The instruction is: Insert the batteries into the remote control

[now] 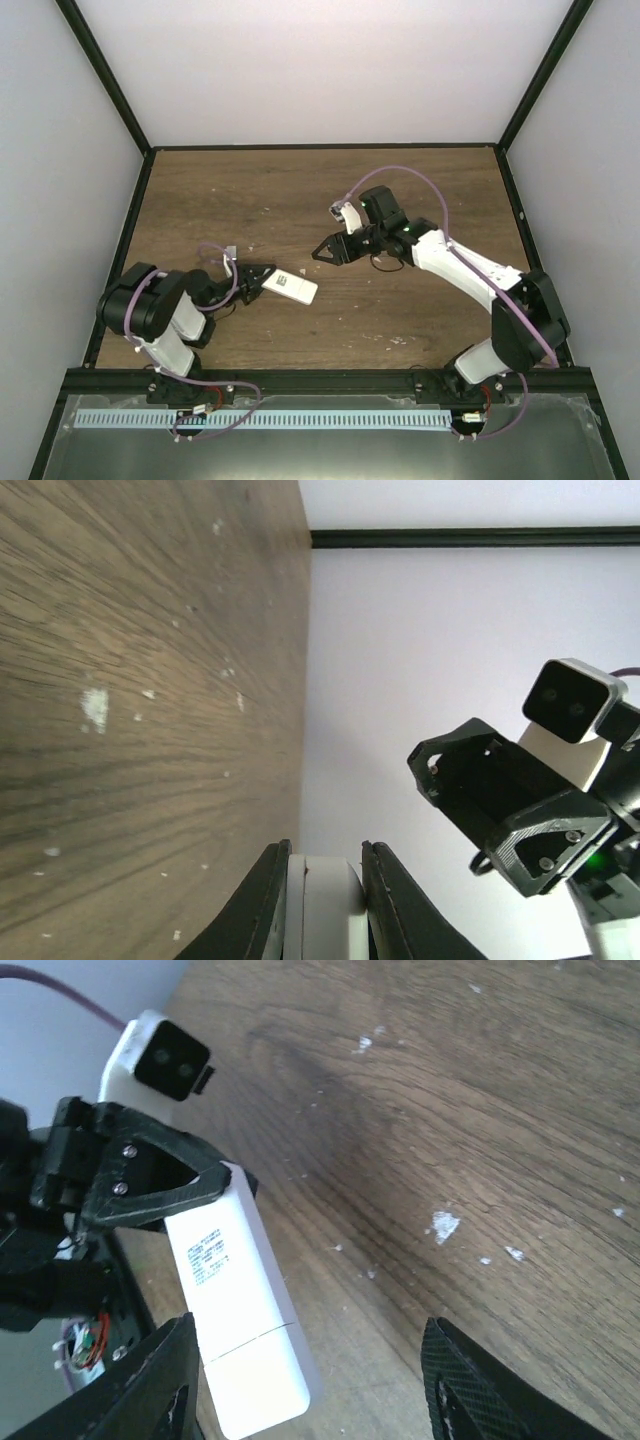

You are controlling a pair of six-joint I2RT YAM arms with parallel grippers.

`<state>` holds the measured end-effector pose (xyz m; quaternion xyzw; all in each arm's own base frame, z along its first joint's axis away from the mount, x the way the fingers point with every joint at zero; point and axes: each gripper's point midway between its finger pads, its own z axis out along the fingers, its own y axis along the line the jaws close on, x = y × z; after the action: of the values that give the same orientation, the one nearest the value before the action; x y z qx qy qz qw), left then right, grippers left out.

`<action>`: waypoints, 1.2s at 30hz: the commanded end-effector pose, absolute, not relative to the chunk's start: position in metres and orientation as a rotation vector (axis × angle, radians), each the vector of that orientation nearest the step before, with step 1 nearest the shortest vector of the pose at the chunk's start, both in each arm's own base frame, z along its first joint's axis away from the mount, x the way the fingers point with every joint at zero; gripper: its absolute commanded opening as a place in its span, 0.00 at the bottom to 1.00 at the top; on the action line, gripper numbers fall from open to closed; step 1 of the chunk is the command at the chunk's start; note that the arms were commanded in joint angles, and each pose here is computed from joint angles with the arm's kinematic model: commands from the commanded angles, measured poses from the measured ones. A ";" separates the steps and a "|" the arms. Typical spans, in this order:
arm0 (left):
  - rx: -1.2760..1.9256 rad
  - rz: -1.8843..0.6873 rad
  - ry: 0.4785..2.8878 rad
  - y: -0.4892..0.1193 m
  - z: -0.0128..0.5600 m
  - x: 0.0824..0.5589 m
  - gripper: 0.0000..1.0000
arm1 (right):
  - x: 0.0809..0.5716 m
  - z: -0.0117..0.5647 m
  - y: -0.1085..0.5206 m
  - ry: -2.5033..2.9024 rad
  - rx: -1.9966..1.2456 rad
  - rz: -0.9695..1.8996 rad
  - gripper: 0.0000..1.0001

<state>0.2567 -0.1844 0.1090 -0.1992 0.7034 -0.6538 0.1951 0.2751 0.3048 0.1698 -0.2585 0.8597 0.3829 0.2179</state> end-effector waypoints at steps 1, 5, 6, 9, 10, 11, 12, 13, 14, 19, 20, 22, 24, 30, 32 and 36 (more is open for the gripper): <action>-0.505 -1.966 1.905 -0.192 0.141 0.249 0.00 | 0.253 0.192 0.306 2.328 -0.846 1.184 0.54; -0.510 -1.996 1.891 -0.196 0.151 0.246 0.00 | 0.243 0.190 0.309 2.406 -0.852 1.254 0.54; -0.523 -1.996 1.900 -0.197 0.151 0.245 0.00 | 0.241 0.190 0.309 2.422 -0.850 1.270 0.54; -0.527 -1.984 1.918 -0.201 0.155 0.245 0.00 | 0.238 0.192 0.307 2.451 -0.839 1.272 0.55; -0.532 -1.975 1.928 -0.202 0.157 0.245 0.00 | 0.239 0.192 0.306 2.463 -0.832 1.261 0.56; -0.535 -1.964 1.942 -0.203 0.158 0.246 0.00 | 0.239 0.193 0.305 2.472 -0.826 1.253 0.56; -0.531 -1.947 1.956 -0.203 0.160 0.247 0.00 | 0.238 0.194 0.305 2.478 -0.828 1.257 0.56; -0.523 -1.925 1.971 -0.203 0.163 0.247 0.00 | 0.237 0.196 0.306 2.481 -0.826 1.267 0.56; -0.525 -1.896 1.998 -0.203 0.164 0.248 0.00 | 0.236 0.200 0.307 2.478 -0.828 1.286 0.57; -0.485 -1.787 2.027 -0.198 0.183 0.246 0.00 | 0.224 0.221 0.316 2.436 -0.859 1.457 0.57; -0.487 -1.792 2.033 -0.198 0.183 0.245 0.00 | 0.222 0.224 0.317 2.428 -0.867 1.480 0.58; -0.478 -1.814 2.045 -0.200 0.182 0.241 0.00 | 0.219 0.229 0.319 2.415 -0.884 1.511 0.58; -0.467 -1.836 2.045 -0.201 0.181 0.238 0.00 | 0.217 0.230 0.319 2.420 -0.901 1.526 0.58; -0.399 -1.867 2.041 -0.205 0.187 0.233 0.00 | 0.208 0.226 0.320 2.433 -0.940 1.595 0.58; -0.374 -1.874 2.036 -0.206 0.191 0.232 0.00 | 0.208 0.219 0.319 2.467 -0.941 1.576 0.58; -0.328 -1.893 2.025 -0.209 0.200 0.230 0.00 | 0.207 0.208 0.319 2.490 -0.948 1.560 0.58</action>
<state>0.2339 -0.2037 0.1802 -0.1540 0.7226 -0.6531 0.1658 0.2092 0.3167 0.2052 -0.2957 0.8128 0.5009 0.0319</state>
